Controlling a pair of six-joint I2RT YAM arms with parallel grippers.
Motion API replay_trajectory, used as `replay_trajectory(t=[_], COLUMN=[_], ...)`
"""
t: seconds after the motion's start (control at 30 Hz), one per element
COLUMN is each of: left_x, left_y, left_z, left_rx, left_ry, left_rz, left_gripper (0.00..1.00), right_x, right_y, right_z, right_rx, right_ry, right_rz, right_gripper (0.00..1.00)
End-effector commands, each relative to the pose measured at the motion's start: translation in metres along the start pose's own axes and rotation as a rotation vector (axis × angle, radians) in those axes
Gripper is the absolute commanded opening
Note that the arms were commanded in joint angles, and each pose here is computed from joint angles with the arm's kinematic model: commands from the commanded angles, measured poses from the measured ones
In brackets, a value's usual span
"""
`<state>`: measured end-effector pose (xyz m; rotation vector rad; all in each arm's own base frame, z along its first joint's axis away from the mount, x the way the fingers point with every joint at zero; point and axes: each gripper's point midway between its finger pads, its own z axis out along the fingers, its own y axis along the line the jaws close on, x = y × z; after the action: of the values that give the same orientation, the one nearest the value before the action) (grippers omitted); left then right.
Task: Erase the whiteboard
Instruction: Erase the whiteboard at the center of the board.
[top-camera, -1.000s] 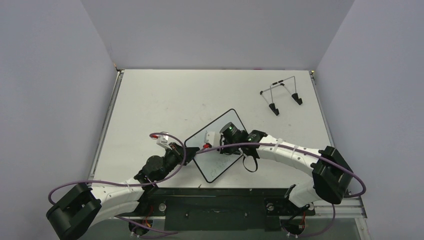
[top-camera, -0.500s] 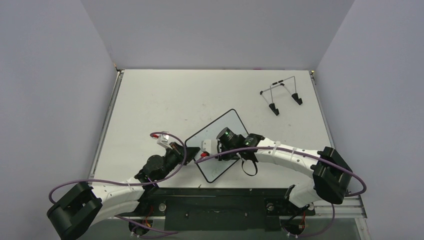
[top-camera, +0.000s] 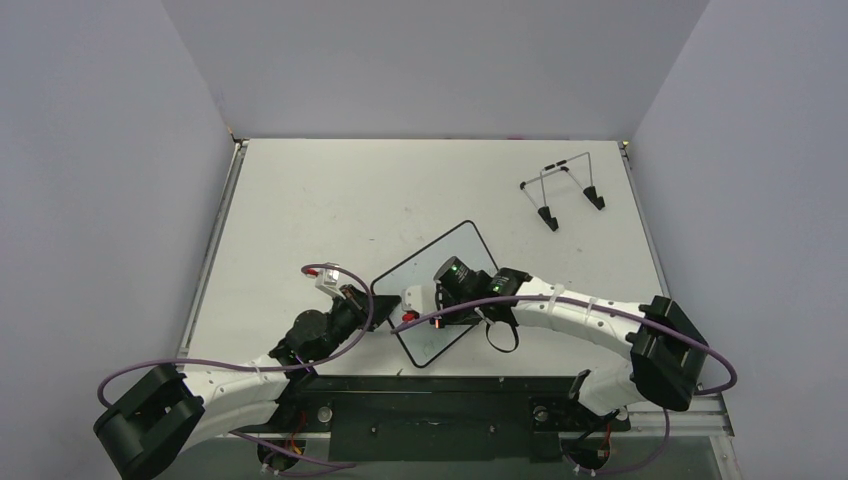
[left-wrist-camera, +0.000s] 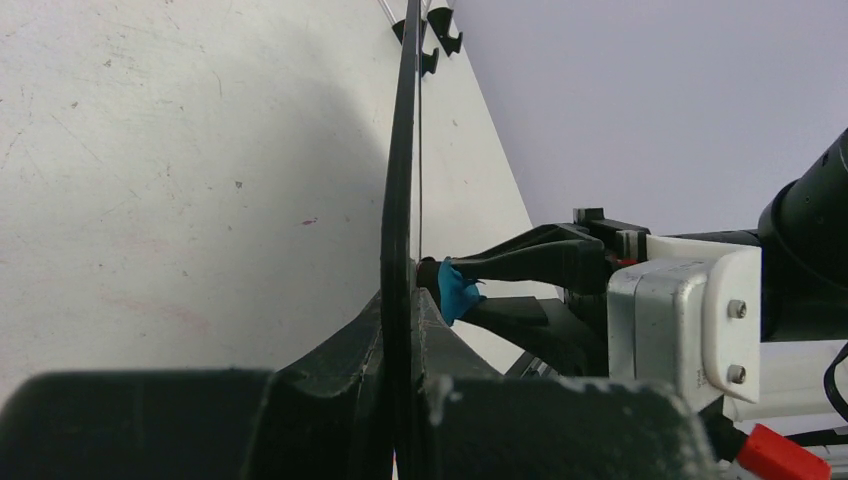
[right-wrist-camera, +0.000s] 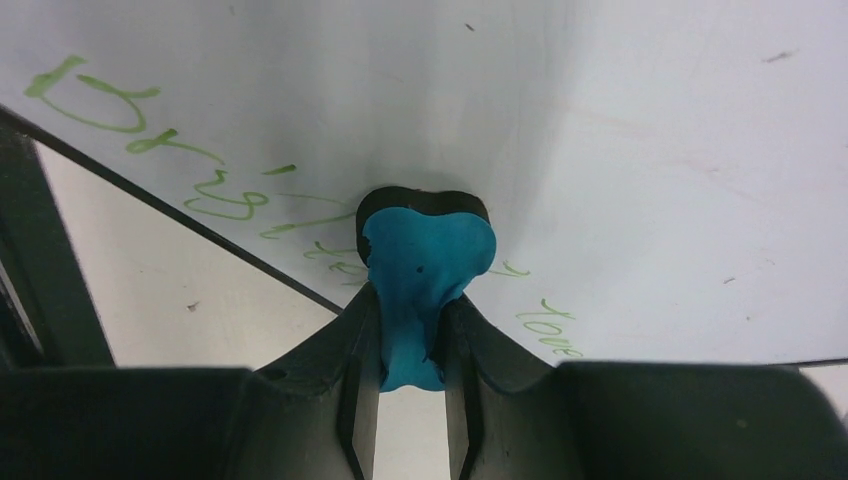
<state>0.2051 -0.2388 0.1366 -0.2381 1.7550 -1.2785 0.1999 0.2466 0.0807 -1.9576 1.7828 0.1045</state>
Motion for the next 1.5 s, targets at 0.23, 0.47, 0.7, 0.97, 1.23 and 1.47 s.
replay_trajectory(t=[0.23,0.47,0.7,0.97,1.23,1.47], left_x=[-0.034,-0.033,-0.035,-0.033,-0.035,-0.035], left_y=[-0.059,-0.058,-0.06,-0.06,-0.06,-0.06], left_z=[0.005,0.005,0.004,0.006,0.003,0.003], left_rx=[0.188,0.19,0.193,0.195,0.196,0.195], left_ry=[-0.1,-0.101,-0.104,-0.093,-0.106,-0.102], left_rz=[-0.028,-0.033,-0.031,-0.028,-0.032,-0.025], left_gripper=[0.0,0.0,0.0,0.0,0.0,0.0], right_x=[0.021,-0.005,0.034,0.01,0.022,0.022], right_y=[-0.059,0.014,-0.07,-0.003,-0.038,-0.013], right_z=[-0.011,0.002,-0.007,0.005,0.0,0.0], right_rx=[0.207,-0.086,0.267,-0.013,0.131,-0.008], right_ry=[0.003,-0.007,0.08,0.042,0.078,0.056], right_rz=[0.201,-0.058,0.233,0.003,0.102,0.061], right_gripper=[0.0,0.0,0.0,0.0,0.0,0.0])
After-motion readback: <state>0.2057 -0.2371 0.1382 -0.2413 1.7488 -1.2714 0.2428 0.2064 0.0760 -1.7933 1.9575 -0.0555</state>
